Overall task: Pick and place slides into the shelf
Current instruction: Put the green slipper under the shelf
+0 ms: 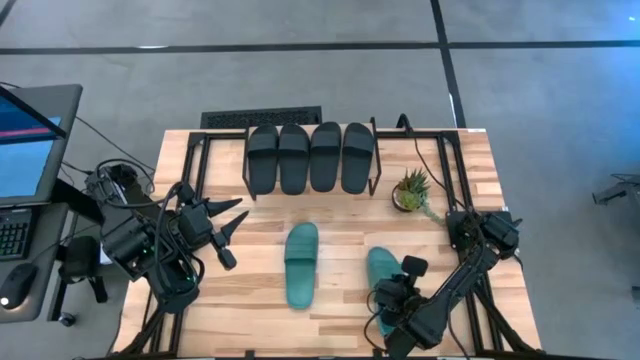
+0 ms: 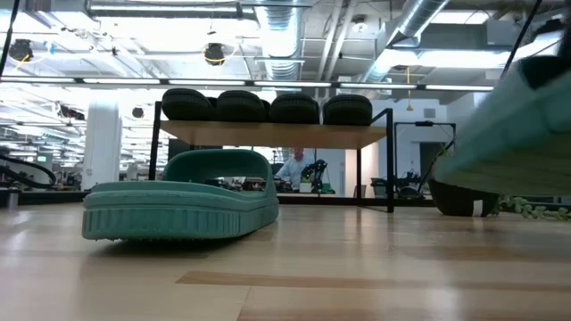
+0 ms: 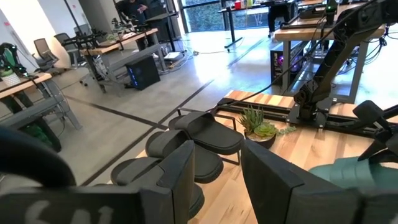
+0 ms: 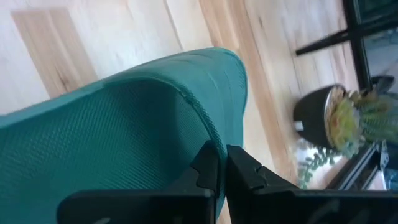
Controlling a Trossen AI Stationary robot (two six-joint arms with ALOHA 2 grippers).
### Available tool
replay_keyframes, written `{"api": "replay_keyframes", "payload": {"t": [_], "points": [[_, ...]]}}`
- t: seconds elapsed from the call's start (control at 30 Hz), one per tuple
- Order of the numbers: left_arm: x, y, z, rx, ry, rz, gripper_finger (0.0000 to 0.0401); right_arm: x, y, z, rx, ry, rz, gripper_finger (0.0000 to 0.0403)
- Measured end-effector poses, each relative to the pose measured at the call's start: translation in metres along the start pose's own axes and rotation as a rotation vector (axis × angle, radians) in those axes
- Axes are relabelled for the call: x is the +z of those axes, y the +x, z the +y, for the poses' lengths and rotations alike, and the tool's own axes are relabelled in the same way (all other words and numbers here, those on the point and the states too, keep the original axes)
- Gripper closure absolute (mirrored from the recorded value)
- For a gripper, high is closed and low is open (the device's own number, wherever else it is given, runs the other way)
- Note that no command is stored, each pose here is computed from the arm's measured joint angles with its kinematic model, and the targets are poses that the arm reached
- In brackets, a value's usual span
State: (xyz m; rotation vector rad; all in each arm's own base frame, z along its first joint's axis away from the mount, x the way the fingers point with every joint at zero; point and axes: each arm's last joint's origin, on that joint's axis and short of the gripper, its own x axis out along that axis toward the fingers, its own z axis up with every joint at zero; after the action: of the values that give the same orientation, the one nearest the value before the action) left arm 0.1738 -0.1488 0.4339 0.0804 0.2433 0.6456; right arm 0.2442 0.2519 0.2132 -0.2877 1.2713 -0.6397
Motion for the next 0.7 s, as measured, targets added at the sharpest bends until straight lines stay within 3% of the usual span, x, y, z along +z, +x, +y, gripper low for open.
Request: {"api": "replay_keyframes", "payload": {"t": [0.33, 0.7], "points": [[0.0, 0.0, 0.0, -0.008, 0.0, 0.015, 0.0279, 0.026, -0.002, -0.01, -0.008, -0.073, -0.07, 0.0402], [0.0, 0.0, -0.001, -0.009, -0.009, 0.014, 0.0279, 0.049, 0.013, -0.02, -0.048, -0.076, -0.102, 0.0402]]}}
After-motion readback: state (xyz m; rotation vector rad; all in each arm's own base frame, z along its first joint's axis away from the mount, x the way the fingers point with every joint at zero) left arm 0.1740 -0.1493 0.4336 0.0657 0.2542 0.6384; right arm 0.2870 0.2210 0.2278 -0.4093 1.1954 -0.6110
